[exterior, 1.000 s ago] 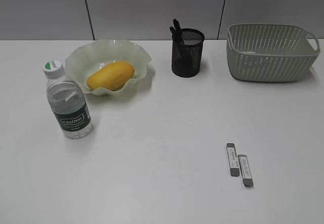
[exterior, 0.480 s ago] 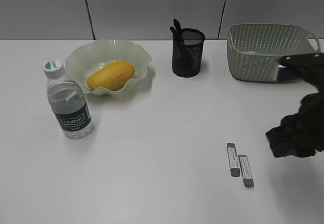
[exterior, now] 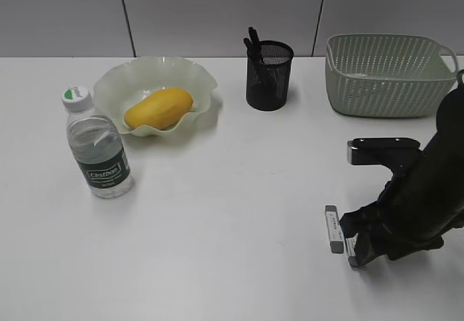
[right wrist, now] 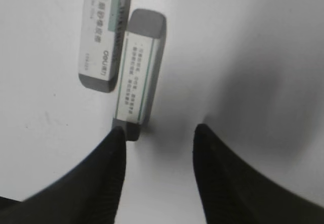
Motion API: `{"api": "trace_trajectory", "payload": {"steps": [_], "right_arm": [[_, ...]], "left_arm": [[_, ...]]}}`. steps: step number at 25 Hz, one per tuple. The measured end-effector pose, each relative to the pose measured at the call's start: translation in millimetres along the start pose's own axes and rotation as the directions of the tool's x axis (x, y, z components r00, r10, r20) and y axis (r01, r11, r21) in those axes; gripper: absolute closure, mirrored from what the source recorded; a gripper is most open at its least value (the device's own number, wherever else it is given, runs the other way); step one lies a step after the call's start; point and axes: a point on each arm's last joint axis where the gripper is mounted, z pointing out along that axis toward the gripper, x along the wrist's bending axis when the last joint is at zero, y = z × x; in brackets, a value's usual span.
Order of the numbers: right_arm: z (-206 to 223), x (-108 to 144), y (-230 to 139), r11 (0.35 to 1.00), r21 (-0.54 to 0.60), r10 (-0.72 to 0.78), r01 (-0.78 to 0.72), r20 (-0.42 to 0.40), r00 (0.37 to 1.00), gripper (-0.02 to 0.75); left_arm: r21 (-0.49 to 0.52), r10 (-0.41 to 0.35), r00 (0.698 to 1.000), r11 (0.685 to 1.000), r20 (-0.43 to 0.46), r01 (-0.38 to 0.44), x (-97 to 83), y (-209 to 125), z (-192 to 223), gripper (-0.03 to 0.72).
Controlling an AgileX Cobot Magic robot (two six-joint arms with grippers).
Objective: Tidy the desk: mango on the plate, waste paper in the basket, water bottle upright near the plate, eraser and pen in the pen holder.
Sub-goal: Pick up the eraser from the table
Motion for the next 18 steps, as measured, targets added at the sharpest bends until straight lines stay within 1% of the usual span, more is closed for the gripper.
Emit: {"api": "trace_trajectory", "payload": {"steps": [2,5,8,10,13,18], "right_arm": [[0,1,1,1.0,-0.007,0.018,-0.018,-0.011,1.0,0.3],[0,7,0,1.0,-0.018,0.018,-0.018,-0.023,1.0,0.272],[2,21,-2,0.999,-0.044,0.0,-0.001,-0.02,1.0,0.267],[3,25,-3,0.998,-0.06,0.001,0.0,0.014,1.0,0.269],[3,23,-3,0.997,-0.076,0.01,-0.005,0.065,0.998,0.276],[3,24,1,0.993,-0.12,0.018,-0.011,0.062,0.998,0.281]], "left_arm": [[0.0,0.0,1.0,1.0,0.0,0.0,0.0,0,0,0.219],[0.0,0.0,1.0,1.0,0.0,0.0,0.0,0,0,0.226],[0.0,0.0,1.0,1.0,0.0,0.0,0.0,0,0,0.249],[0.0,0.0,1.0,1.0,0.0,0.0,0.0,0,0,0.263],[0.0,0.0,1.0,1.0,0.0,0.0,0.0,0,0,0.272],[0.0,0.0,1.0,1.0,0.0,0.0,0.0,0,0,0.274]]}}
